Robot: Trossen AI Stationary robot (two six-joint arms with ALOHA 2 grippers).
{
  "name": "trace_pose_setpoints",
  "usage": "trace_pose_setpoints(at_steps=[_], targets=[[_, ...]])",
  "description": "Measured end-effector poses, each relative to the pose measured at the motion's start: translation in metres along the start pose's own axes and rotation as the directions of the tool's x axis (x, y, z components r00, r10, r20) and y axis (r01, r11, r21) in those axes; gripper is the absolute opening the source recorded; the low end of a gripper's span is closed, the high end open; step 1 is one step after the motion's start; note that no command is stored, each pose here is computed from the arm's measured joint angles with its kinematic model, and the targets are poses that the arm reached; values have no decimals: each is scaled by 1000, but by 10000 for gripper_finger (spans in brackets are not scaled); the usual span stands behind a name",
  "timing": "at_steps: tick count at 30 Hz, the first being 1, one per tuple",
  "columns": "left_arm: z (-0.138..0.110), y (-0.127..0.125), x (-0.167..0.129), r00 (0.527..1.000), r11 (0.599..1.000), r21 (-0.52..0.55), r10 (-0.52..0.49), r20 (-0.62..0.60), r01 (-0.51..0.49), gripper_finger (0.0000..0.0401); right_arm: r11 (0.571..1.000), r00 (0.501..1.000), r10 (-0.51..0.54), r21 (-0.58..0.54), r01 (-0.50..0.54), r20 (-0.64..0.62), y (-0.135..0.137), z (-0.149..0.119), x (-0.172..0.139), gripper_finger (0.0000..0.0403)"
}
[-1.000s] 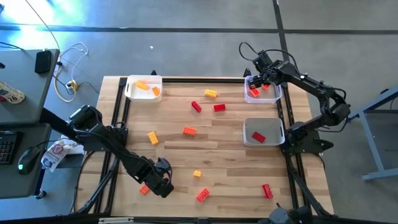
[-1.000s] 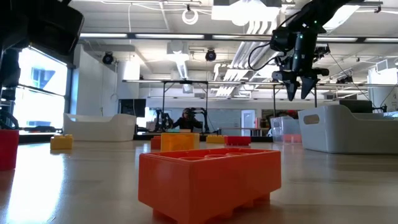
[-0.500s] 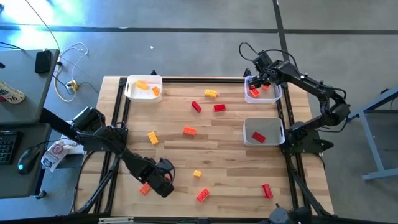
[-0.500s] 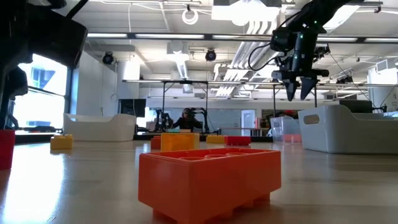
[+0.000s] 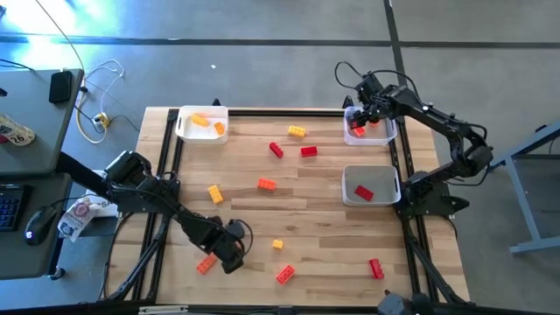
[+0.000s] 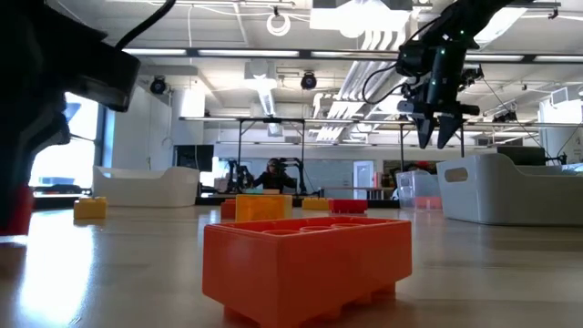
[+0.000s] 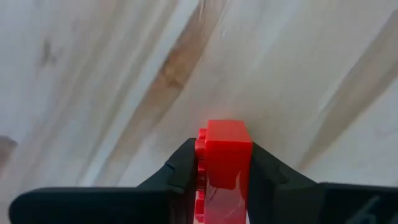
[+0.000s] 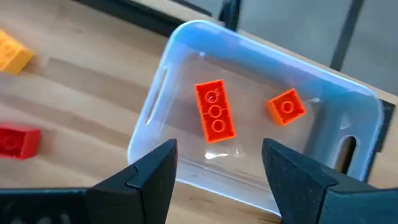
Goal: Sort & place blocks by color
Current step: Put the red game piece into the gray bin
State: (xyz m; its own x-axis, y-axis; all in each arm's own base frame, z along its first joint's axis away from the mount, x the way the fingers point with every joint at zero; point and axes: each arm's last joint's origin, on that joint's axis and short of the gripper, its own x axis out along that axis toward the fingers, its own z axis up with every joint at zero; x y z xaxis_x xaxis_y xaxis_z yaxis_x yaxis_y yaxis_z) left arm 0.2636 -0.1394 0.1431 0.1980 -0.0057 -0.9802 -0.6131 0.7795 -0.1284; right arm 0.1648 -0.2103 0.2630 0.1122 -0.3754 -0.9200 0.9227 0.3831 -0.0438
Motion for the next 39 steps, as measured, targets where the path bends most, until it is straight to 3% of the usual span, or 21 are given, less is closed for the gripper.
trace_pose_setpoints(at_steps=[12, 19, 26, 31, 39], targets=[[47, 25, -24, 993, 997, 65, -41, 107, 34, 72, 974, 994, 110, -199, -112, -18, 39, -12, -7, 222], [84, 54, -54, 964, 995, 90, -75, 256, 53, 73, 914, 965, 249, -310, -261, -79, 60, -22, -12, 222], [111, 79, -86, 897, 986, 141, -143, 418, 92, 73, 856, 933, 336, -370, -360, -131, 80, -33, -18, 222], [128, 93, -102, 833, 980, 177, -170, 526, 88, 73, 786, 893, 425, -428, -446, -149, 100, -41, -25, 222], [155, 111, -123, 686, 973, 216, -210, 696, 79, 73, 606, 783, 613, -570, -555, -111, 138, -50, -40, 222]])
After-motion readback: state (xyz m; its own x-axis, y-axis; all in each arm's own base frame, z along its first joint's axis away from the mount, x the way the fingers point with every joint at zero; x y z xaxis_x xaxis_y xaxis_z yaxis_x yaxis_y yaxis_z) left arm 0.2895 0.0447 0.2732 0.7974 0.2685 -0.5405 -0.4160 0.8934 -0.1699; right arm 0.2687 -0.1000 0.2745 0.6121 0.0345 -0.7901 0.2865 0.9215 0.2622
